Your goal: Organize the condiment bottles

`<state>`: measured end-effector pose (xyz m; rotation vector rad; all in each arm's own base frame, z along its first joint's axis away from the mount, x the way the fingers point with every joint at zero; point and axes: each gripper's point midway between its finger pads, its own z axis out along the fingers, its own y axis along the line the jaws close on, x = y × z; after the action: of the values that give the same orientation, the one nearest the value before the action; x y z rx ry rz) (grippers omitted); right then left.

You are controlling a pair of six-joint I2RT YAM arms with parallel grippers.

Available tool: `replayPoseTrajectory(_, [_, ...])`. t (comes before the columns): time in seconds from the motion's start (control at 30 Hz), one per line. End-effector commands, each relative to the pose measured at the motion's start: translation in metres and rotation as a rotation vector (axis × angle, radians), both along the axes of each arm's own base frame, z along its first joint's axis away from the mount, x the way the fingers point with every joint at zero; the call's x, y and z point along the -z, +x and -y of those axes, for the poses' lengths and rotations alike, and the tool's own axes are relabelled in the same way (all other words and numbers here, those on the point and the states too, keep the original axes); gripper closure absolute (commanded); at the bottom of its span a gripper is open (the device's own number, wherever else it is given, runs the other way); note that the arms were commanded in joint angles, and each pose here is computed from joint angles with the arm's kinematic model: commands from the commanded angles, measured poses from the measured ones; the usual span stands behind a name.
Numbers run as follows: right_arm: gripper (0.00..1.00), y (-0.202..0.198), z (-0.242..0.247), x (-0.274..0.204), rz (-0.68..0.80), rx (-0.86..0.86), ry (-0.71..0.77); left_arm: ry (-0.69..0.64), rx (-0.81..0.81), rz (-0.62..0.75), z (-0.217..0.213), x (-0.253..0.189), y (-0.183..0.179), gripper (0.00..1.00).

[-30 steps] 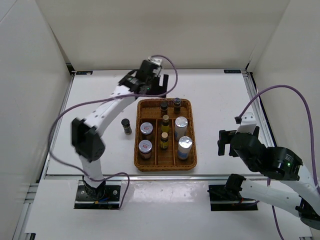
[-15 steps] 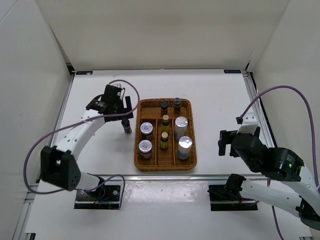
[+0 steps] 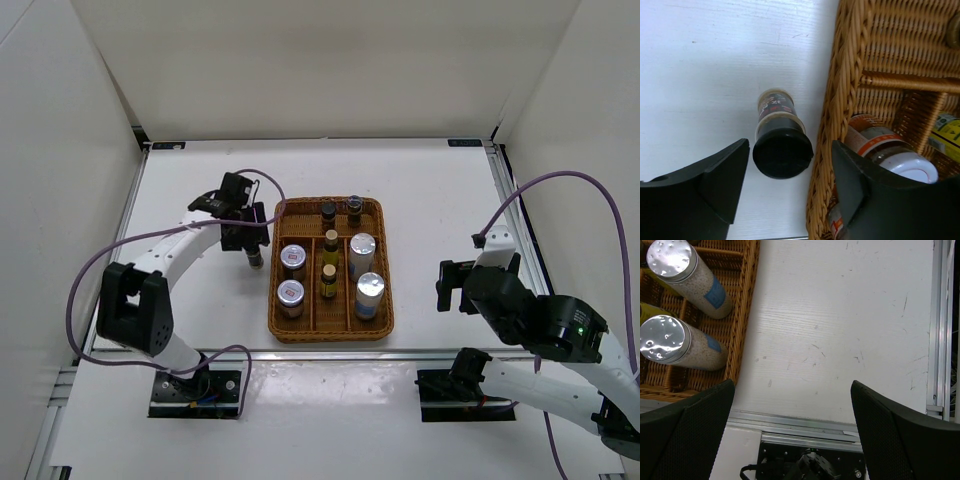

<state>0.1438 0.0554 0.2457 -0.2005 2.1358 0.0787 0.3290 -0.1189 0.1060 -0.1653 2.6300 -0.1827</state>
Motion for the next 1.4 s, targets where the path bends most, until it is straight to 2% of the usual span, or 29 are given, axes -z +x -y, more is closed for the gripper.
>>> replayPoseTrajectory(0.0, [0.0, 0.004, -0.001, -0.002, 0.02, 0.018, 0.011, -0.017, -0.001, 0.013, 0.0, -0.002, 0.01, 0.25])
replayPoseTrajectory(0.2, [0.0, 0.003, 0.0, -0.003, 0.024, 0.018, 0.019, -0.015, -0.005, 0.031, 0.0, -0.007, 0.015, 0.4])
replayPoseTrajectory(0.33, [0.0, 0.003, 0.0, -0.003, 0.024, 0.018, 0.019, -0.077, 0.007, 0.172, 0.009, -0.066, 0.031, 0.51])
replayPoseTrajectory(0.47, [0.0, 0.004, -0.001, -0.002, 0.02, 0.018, 0.011, -0.123, 0.061, 0.31, 0.035, -0.125, 0.042, 0.62])
replayPoseTrajectory(0.6, [0.0, 0.004, -0.001, -0.002, 0.02, 0.018, 0.011, -0.147, 0.121, 0.38, 0.069, -0.158, 0.064, 0.63])
replayPoseTrajectory(0.83, [0.0, 0.004, -0.002, -0.002, 0.018, 0.023, 0.019, -0.123, 0.182, 0.311, 0.11, -0.123, 0.092, 0.63])
replayPoseTrajectory(1.13, [0.0, 0.004, -0.002, -0.002, 0.018, 0.023, 0.019, -0.041, 0.169, 0.195, 0.113, -0.058, 0.103, 0.65])
replayPoseTrajectory(1.27, [0.0, 0.004, -0.002, -0.002, 0.018, 0.023, 0.019, -0.018, 0.165, 0.16, 0.113, -0.039, 0.106, 0.57])
replayPoseTrajectory(1.33, [0.0, 0.004, -0.002, -0.002, 0.018, 0.023, 0.019, -0.006, 0.16, 0.152, 0.112, -0.033, 0.107, 0.45])
replayPoseTrajectory(1.37, [0.0, 0.004, -0.002, -0.002, 0.018, 0.023, 0.019, -0.002, 0.161, 0.143, 0.112, -0.029, 0.107, 0.43])
